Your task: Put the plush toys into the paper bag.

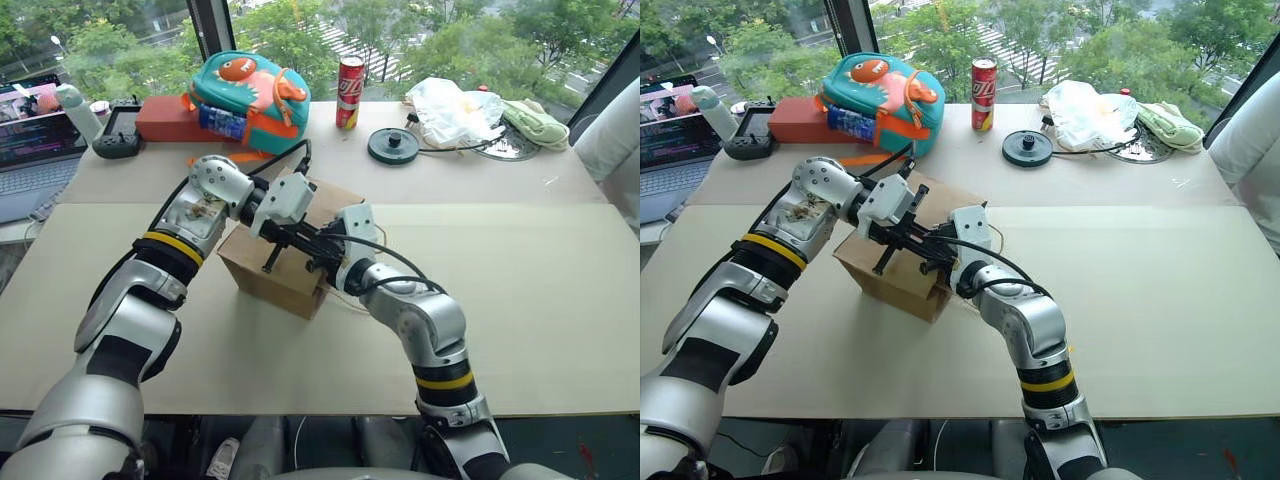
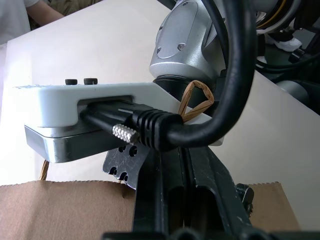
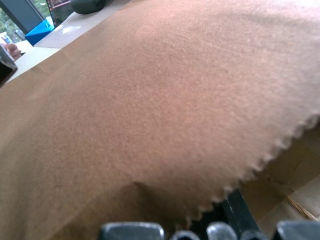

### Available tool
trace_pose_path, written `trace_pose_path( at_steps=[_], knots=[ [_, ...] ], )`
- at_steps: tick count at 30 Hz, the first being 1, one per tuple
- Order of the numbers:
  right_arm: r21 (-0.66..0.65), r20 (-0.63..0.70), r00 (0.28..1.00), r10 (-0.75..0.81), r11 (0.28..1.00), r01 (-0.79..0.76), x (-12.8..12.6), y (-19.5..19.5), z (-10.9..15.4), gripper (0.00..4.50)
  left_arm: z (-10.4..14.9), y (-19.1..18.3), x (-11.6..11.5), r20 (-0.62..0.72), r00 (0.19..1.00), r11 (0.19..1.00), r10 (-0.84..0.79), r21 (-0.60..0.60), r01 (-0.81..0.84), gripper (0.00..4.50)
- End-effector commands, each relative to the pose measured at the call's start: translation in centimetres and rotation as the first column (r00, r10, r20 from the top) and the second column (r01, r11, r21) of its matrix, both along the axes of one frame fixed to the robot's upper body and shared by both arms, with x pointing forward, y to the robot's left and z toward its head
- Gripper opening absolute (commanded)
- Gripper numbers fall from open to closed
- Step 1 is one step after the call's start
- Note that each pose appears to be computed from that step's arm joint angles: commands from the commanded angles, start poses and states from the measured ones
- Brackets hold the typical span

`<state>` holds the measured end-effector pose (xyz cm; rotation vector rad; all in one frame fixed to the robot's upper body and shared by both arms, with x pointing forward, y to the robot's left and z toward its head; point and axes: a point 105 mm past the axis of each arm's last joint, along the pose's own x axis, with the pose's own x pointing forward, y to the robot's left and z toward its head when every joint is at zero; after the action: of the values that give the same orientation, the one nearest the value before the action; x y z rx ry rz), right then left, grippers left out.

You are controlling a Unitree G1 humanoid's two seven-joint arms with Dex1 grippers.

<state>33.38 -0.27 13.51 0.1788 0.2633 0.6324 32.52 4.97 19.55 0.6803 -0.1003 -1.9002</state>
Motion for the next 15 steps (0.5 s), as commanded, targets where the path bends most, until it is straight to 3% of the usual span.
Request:
trace_pose_path(
  at_steps=[1,6,15],
  knots=[
    [0.07,0.066,0.992,0.105,0.992,-0.109,-1.4,2.1,2.1,1.71,0.9,-1.3,-0.6,0.028,0.998,0.998,-0.057,-0.029,0.058,0.0],
    [0.082,0.065,0.994,0.093,0.992,-0.099,-1.5,0.2,2.6,3.41,0.9,-1.3,-0.7,0.027,0.998,0.998,-0.057,-0.028,0.057,0.0],
    [-0.002,0.054,0.988,0.143,0.99,-0.143,-4.4,-4.6,2.4,3.41,0.8,-1.2,-0.7,0.023,0.998,0.998,-0.055,-0.03,0.056,0.0]
  ],
)
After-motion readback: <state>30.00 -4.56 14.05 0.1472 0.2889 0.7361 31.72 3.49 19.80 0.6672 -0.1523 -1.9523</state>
